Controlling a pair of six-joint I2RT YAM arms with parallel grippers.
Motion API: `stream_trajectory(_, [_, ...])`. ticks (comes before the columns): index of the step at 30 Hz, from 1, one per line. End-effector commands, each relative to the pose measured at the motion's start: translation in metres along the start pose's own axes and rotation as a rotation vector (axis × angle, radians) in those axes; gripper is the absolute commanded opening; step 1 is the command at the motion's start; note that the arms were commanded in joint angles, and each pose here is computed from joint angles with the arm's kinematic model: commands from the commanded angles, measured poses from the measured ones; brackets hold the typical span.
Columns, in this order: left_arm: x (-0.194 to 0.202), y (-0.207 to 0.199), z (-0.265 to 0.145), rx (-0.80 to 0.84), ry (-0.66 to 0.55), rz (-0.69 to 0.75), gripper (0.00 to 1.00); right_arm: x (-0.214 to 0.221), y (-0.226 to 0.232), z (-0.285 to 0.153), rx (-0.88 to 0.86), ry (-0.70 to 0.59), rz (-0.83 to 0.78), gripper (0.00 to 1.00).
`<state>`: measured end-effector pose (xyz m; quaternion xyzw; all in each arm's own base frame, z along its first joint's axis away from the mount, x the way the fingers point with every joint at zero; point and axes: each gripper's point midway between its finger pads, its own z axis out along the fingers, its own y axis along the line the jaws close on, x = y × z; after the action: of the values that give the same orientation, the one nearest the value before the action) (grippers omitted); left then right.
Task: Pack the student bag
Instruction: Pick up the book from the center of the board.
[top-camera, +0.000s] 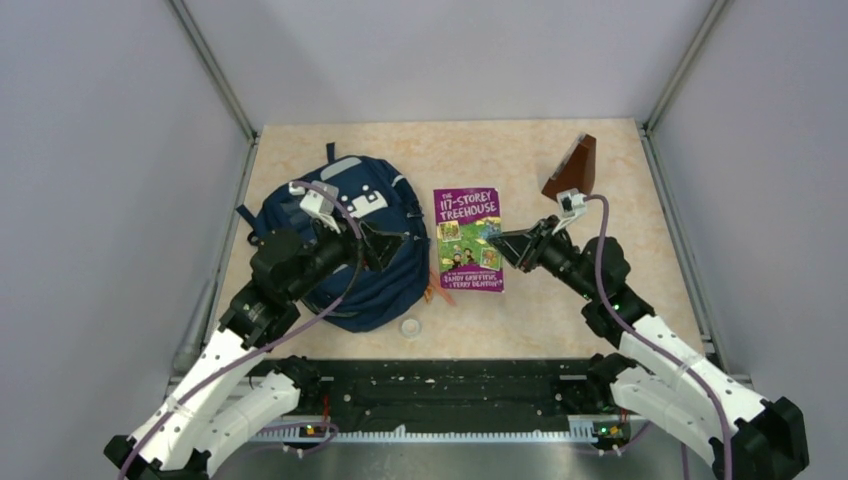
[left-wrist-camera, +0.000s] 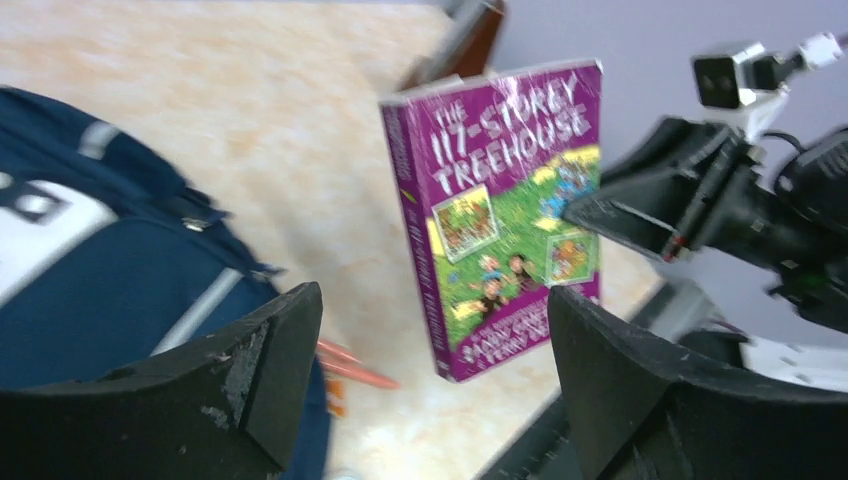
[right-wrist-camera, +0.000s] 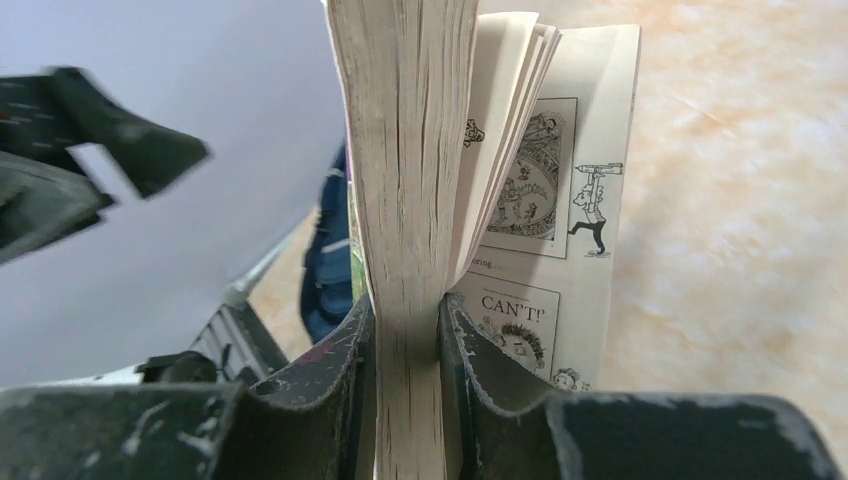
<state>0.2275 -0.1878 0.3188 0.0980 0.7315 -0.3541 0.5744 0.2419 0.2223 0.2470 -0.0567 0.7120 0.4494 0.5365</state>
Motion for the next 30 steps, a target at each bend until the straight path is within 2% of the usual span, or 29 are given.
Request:
stream_trajectory(1, [0.001, -0.050, 0.001, 0.278, -0.028, -0.197, 0.88, -0.070, 0.087, -0.017, -0.342, -0.219, -0.073, 0.00])
stream_trajectory(8, [0.010, -0.051, 0.008, 0.306, -0.020, -0.242, 0.91, -0.081, 0.134, -0.036, -0.590, -0.249, -0.075, 0.00])
stream_trajectory(15, [0.016, -0.073, 0.008, 0.448, 0.031, -0.232, 0.92, -0.079, 0.143, -0.032, -0.642, -0.230, -0.062, 0.00])
stream_trajectory(21, [0.016, -0.081, 0.010, 0.497, 0.047, -0.237, 0.92, -0.073, 0.144, -0.025, -0.647, -0.200, -0.070, 0.00])
stream_trajectory(24, [0.015, -0.085, 0.013, 0.521, 0.048, -0.243, 0.82, -0.066, 0.143, -0.018, -0.644, -0.176, -0.075, 0.00])
stream_trajectory(26, [0.015, -0.086, 0.015, 0.532, 0.050, -0.247, 0.70, -0.059, 0.144, -0.013, -0.642, -0.152, -0.082, 0.00])
stream_trajectory(27, [0.016, -0.087, 0.016, 0.538, 0.053, -0.250, 0.62, -0.057, 0.144, -0.011, -0.637, -0.140, -0.089, 0.00])
stream_trajectory(30, [0.017, -0.089, 0.017, 0.555, 0.052, -0.247, 0.29, -0.049, 0.139, -0.002, -0.591, -0.107, -0.109, 0.00])
